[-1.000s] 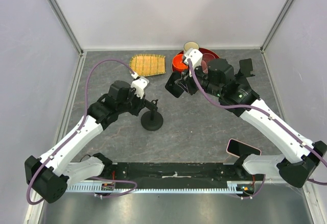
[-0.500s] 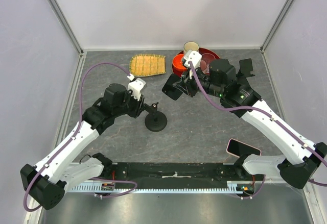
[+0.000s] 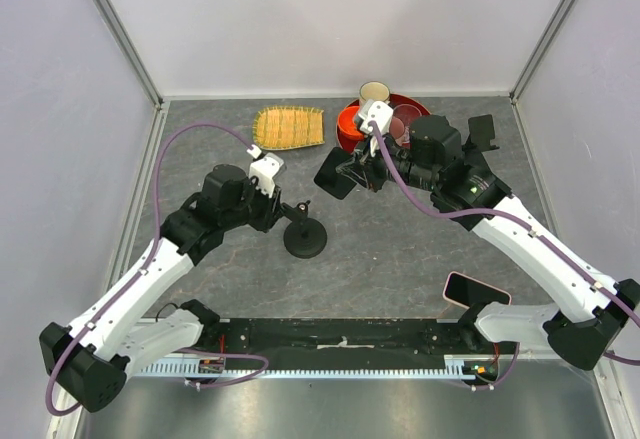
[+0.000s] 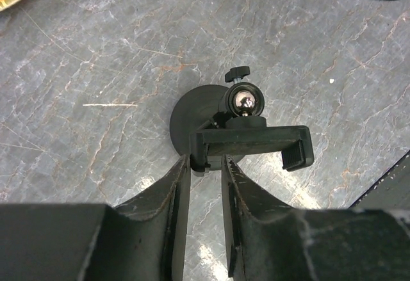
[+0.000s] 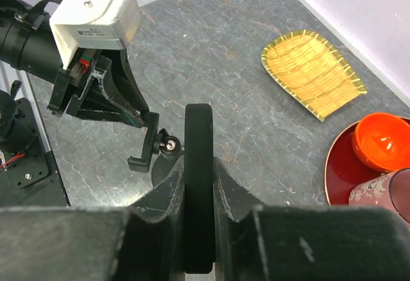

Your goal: Place the phone on the phone stand

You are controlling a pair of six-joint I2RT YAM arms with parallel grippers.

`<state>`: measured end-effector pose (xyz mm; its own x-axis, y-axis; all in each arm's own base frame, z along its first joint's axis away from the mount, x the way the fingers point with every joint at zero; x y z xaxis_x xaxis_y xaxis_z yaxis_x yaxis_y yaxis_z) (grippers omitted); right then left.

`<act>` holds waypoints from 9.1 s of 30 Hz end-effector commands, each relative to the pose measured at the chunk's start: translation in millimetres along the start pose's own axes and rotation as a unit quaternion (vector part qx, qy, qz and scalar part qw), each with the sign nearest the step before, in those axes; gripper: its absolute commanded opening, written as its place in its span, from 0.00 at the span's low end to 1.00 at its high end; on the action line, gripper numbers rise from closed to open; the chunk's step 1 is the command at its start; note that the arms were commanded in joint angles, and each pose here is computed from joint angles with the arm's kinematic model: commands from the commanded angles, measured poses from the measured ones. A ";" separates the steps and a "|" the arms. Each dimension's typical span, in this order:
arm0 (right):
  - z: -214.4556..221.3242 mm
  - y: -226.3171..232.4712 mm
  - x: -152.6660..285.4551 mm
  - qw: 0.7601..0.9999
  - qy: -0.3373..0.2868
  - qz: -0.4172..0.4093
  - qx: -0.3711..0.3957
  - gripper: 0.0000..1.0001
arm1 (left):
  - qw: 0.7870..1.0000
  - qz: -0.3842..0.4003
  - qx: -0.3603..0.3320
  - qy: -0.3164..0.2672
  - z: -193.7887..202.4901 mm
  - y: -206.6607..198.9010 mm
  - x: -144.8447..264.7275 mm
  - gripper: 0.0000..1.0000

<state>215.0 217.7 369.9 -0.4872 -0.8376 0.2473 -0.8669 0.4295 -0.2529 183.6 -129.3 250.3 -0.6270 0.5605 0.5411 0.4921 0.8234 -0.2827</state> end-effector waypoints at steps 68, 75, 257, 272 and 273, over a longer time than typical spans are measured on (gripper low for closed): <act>15.3 67.4 -129.8 0.845 -0.154 -0.398 0.321 0.00 | 0.994 0.104 -0.036 0.007 5.3 6.9 -7.1 0.02; 19.2 59.1 -125.6 0.864 -0.119 -0.399 0.282 0.00 | 0.995 0.094 -0.039 -0.006 3.6 8.2 -4.5 0.02; 116.8 -16.9 -29.1 0.995 0.095 0.010 -0.028 0.67 | 0.958 0.237 -0.161 -0.024 -43.8 22.3 -132.4 0.02; 104.4 -14.6 -12.7 0.992 0.054 0.072 -0.084 0.86 | 0.958 0.243 -0.147 -0.045 -77.2 2.4 -73.5 0.73; 101.6 -14.7 -11.5 0.990 0.052 0.084 -0.103 0.98 | 0.956 0.244 -0.152 -0.052 -80.9 0.1 -67.2 0.73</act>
<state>243.0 187.0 258.7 -0.5549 -0.7347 0.3903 -0.8274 0.5363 -0.1667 284.5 -179.3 225.6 -0.2861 0.8700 0.4015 0.8544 0.4214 -0.3042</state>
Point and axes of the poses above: each gripper's point midway between its finger pads, its own x axis back along the fingers, its own y axis along the line the jaws close on, z = x × y, the point moved 9 cm from there along x, back along the fingers, and after that the axes turned 15 degrees about x, right-handed, at the moved point
